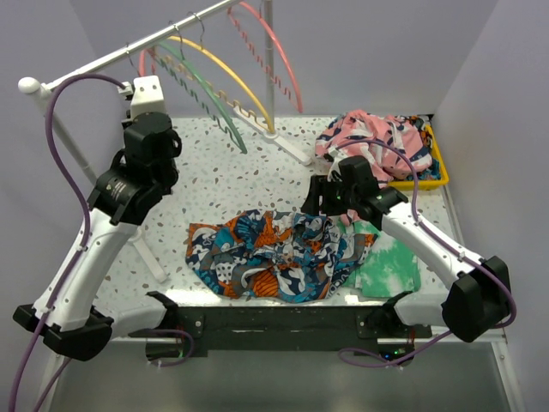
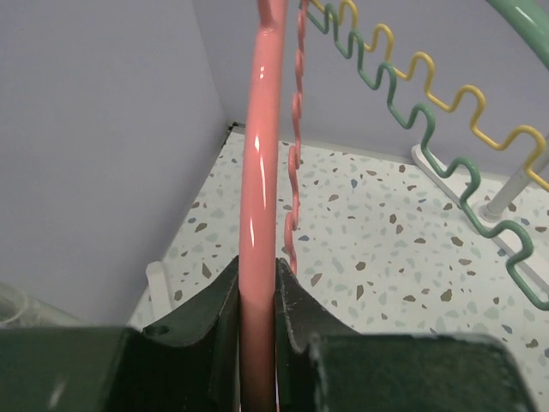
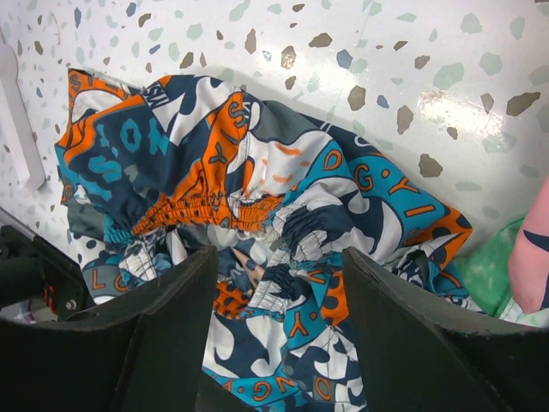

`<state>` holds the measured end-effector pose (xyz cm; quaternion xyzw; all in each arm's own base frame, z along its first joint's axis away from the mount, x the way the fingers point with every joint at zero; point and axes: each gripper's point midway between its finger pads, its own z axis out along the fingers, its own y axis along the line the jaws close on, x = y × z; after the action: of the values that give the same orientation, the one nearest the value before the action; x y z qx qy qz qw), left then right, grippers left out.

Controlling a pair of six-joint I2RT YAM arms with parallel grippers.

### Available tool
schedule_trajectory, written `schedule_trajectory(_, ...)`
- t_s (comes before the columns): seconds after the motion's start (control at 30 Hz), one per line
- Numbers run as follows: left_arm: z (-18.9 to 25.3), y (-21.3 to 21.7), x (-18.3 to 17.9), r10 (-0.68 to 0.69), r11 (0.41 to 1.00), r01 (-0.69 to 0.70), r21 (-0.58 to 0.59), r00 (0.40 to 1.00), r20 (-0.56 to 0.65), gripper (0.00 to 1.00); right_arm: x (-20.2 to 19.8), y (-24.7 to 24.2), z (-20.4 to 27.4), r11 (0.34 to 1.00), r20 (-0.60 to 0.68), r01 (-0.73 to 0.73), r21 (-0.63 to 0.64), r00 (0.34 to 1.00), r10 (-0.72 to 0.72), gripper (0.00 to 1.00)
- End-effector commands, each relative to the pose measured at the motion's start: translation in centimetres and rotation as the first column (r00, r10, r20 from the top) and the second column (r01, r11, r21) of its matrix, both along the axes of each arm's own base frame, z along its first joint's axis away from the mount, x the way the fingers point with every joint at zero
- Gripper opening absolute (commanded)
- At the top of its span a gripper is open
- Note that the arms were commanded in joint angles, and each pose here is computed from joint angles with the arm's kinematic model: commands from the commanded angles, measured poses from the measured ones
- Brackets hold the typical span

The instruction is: Place the shorts on the hanger

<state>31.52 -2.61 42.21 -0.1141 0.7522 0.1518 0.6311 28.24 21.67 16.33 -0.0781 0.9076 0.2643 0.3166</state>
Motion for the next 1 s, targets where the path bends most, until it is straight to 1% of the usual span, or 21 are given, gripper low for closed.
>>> schedule_trajectory(0.0, 2.2, -1.3, 0.7, -0.063, 0.993, 0.072, -0.089, 0.994, 0.094, 0.15, 0.2, 0.9, 1.7, 0.999, 0.043, -0.042, 0.026, 0.998, 0.04, 0.63)
schedule_trajectory(0.03, 2.3, -1.5, 0.7, -0.068, 0.992, 0.077, -0.096, 0.993, 0.097, 0.1, 0.2, 0.9, 1.6, 0.999, 0.04, -0.042, 0.025, 0.998, 0.041, 0.63)
schedule_trajectory(0.07, 2.4, -1.5, 0.7, -0.068, 0.992, 0.078, -0.101, 0.993, 0.098, 0.02, 0.1, 0.9, 1.7, 0.999, 0.039, -0.043, 0.024, 0.998, 0.042, 0.63)
schedule_trajectory(0.1, 2.8, -1.5, 0.6, -0.066, 0.991, 0.078, -0.112, 0.992, 0.109, 0.0, 0.1, 0.9, 1.7, 0.999, 0.042, -0.046, 0.021, 0.998, 0.045, 0.63)
schedule_trajectory(0.33, 3.5, -1.2, 0.7, -0.023, 0.988, 0.04, -0.147, 0.993, 0.115, 0.0, 0.1, 0.8, 1.8, 0.999, 0.041, -0.039, 0.009, 0.998, 0.038, 0.63)
schedule_trajectory(0.4, 3.5, -0.9, 0.4, -0.013, 0.99, 0.028, -0.14, 0.994, 0.105, 0.0, 0.0, 1.0, 1.7, 0.999, 0.036, -0.041, 0.008, 0.999, 0.04, 0.63)
schedule_trajectory(0.5, 2.8, 0.1, -0.1, 0.037, 0.992, -0.027, -0.12, 0.996, 0.08, 0.0, 0.0, 1.1, 1.6, 0.999, 0.032, -0.041, 0.004, 0.999, 0.041, 0.63)
schedule_trajectory(0.6, 3.0, 1.0, -1.0, 0.059, 0.993, -0.05, -0.109, 0.995, 0.081, 0.0, 0.1, 1.1, 1.7, 0.999, 0.034, -0.037, -0.003, 0.999, 0.037, 0.63)
schedule_trajectory(0.8, 4.2, 1.3, -1.9, 0.049, 0.993, -0.038, -0.11, 0.994, 0.094, 0.0, 0.2, 1.2, 1.4, 0.999, 0.031, -0.035, -0.015, 0.999, 0.036, 0.63)
schedule_trajectory(0.9, 3.8, 1.8, -2.0, 0.075, 0.994, -0.068, -0.09, 0.994, 0.078, 0.0, 0.3, 1.3, 1.1, 0.999, 0.022, -0.038, -0.021, 0.999, 0.038, 0.63)
schedule_trajectory(0.97, 4.5, 1.6, -1.9, 0.05, 0.995, -0.041, -0.087, 0.993, 0.106, 0.0, 0.4, 1.4, 1.1, 0.999, 0.024, -0.039, -0.021, 0.999, 0.04, 0.63)
